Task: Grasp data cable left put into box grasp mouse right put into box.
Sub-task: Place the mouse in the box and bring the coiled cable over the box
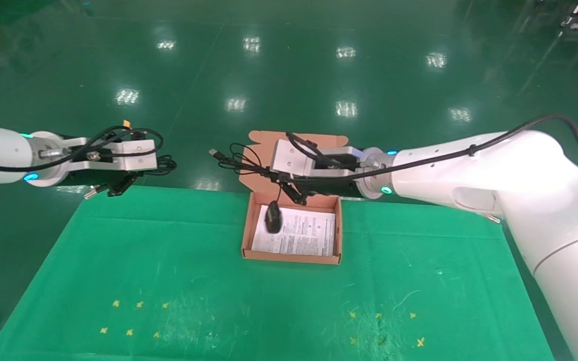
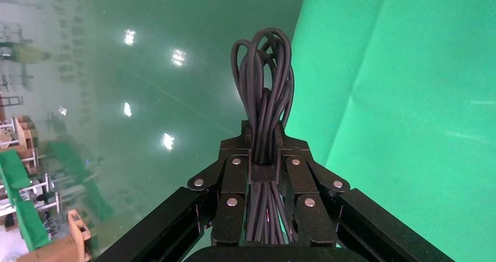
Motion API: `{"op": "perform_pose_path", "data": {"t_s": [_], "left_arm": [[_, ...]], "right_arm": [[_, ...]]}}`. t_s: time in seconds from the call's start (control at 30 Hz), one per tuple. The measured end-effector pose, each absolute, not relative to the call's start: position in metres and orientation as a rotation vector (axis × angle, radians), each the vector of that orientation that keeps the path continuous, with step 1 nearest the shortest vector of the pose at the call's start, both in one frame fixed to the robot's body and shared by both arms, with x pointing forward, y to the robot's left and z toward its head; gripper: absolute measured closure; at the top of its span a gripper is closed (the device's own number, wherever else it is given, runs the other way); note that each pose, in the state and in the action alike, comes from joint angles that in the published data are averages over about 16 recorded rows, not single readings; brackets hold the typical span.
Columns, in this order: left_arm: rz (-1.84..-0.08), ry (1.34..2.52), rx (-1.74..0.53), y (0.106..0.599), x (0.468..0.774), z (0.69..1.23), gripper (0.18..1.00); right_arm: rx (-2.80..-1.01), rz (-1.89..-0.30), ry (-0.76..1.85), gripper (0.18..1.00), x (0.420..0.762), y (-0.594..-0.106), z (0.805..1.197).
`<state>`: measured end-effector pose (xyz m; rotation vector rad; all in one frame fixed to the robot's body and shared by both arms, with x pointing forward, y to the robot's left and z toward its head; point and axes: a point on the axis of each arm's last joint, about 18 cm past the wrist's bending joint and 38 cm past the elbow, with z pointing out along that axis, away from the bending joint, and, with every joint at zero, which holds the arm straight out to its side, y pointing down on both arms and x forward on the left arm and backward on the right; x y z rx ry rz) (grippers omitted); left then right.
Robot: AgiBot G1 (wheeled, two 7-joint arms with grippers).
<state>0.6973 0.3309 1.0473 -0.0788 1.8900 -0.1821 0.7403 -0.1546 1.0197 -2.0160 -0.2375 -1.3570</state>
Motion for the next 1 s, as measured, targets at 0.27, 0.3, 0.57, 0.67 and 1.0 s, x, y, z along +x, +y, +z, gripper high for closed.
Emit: {"op": "perform_pose_path", "data": {"t_s": [0.27,0.3,0.57,0.67,1.0], "left_arm": [[-0.181,1.889,-0.080,0.331,0.696,1.047,0.939],[-0.181,1.889,-0.080,0.330,0.696,1.047,0.939],[-0.180,1.889,-0.080,0.330,0.696,1.047,0.939],[-0.180,1.889,-0.080,0.330,0.696,1.047,0.939],[-0.188,1.893,-0.048,0.319,0.699,1.041,0.940]], "right_arm": [[-2.077,-1.349,-0.126,0.957,0.756,-0.167,0.994],[-2.087,-1.351,-0.117,0.957,0.757,-0.168,0.991],[-2.147,-1.366,-0.104,0.956,0.762,-0.174,0.979],[-2.161,-1.368,-0.116,0.954,0.762,-0.175,0.977],[-2.180,-1.365,-0.144,0.910,0.758,-0.182,0.971]]}}
